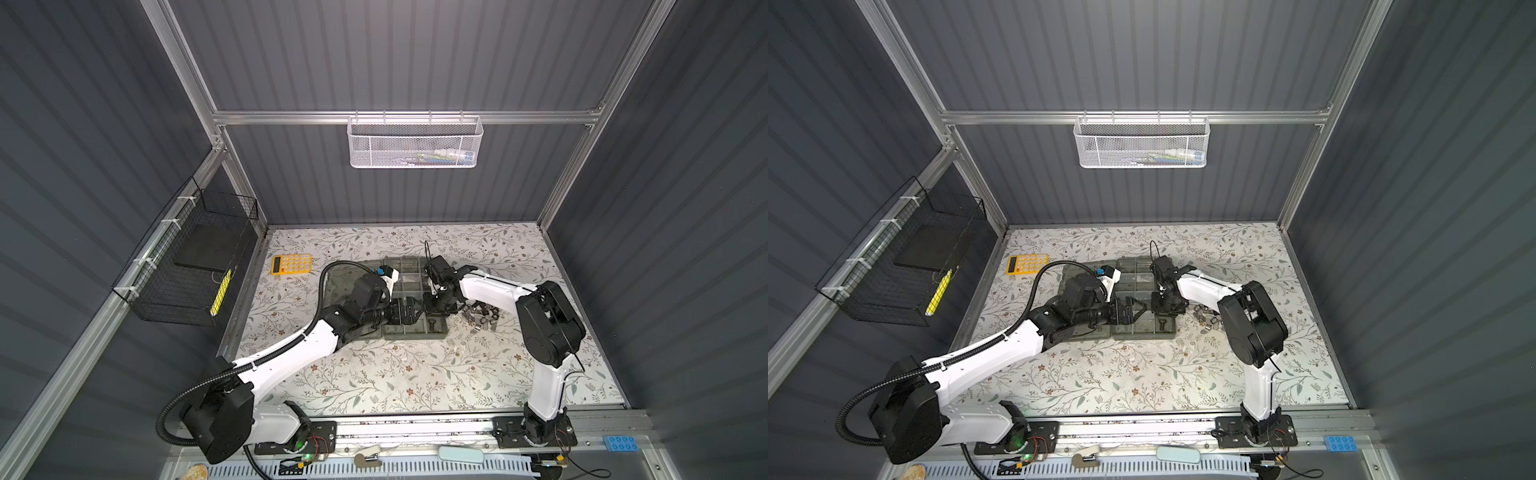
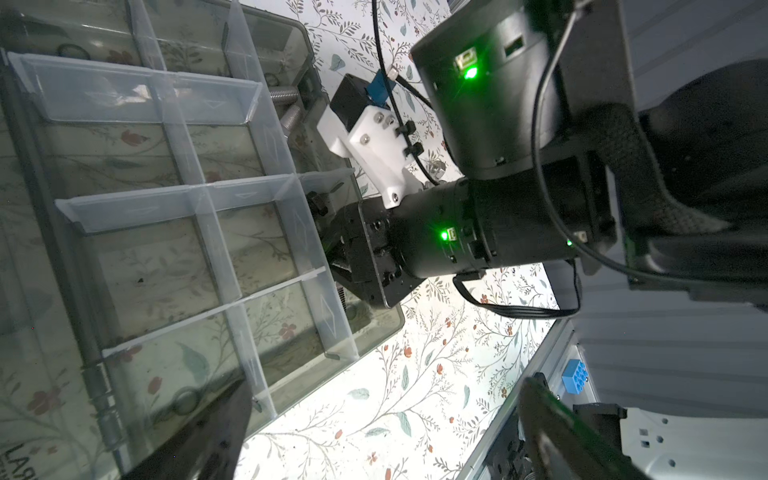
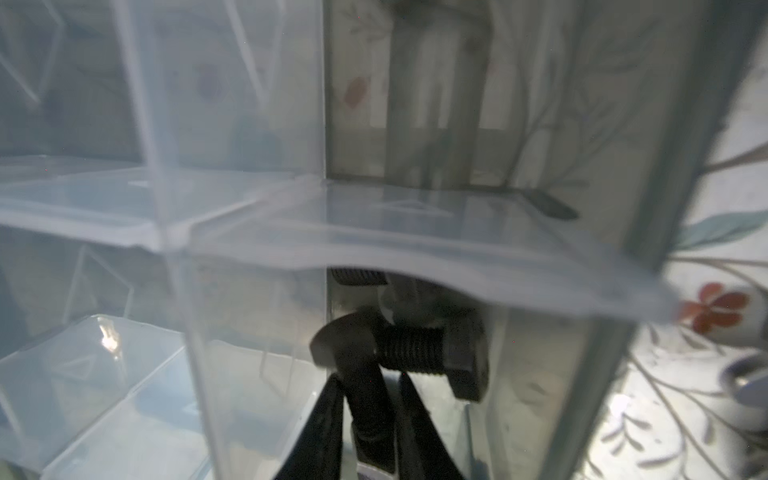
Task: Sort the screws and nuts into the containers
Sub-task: 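Lower the black bolt into the compartment and open the right gripper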
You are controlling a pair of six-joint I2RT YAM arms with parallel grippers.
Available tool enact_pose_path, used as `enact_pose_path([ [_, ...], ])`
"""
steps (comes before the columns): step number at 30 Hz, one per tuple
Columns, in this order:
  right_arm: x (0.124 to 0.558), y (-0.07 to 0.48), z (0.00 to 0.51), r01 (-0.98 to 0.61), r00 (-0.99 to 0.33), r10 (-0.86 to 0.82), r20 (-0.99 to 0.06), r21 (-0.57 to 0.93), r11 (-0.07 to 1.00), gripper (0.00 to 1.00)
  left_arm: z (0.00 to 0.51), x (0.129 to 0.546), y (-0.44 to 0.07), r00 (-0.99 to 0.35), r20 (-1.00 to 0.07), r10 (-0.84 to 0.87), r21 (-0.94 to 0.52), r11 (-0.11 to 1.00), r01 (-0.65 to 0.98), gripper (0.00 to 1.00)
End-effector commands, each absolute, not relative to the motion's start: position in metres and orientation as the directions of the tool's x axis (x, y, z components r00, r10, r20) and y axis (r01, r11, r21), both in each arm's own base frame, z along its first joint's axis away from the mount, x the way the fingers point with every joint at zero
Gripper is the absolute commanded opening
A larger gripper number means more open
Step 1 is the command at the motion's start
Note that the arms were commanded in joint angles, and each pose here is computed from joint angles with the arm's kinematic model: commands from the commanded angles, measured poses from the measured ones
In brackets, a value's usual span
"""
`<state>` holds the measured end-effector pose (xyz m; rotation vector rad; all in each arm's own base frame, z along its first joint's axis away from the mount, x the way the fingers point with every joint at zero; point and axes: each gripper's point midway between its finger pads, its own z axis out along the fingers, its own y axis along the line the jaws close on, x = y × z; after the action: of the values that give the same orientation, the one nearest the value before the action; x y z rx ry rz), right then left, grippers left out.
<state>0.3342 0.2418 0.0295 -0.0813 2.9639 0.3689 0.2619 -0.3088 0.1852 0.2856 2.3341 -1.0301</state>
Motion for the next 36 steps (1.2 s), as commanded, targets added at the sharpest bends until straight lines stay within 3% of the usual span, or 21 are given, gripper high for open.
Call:
enact_pose_path([
  [1, 0.332, 0.238, 0.023, -0.071, -0.989, -0.04, -0.144, 0.214, 0.974, 0.28, 0.19, 0.265, -0.307, -0.815, -0.577, -0.045, -0.611, 0.686, 0.395, 1.0],
  [16, 0.339, 0.238, 0.05, -0.083, -0.98, -0.041, -0.194, 0.214, 0.973, 0.42, 0.189, 0.263, -0.306, -0.816, -0.577, -0.046, -0.611, 0.687, 0.393, 1.0],
  [36, 0.343, 0.229, 0.098, -0.1, -0.956, -0.039, -0.291, 0.198, 0.975, 0.51, 0.206, 0.264, -0.307, -0.8, -0.597, -0.054, -0.613, 0.674, 0.412, 1.0],
])
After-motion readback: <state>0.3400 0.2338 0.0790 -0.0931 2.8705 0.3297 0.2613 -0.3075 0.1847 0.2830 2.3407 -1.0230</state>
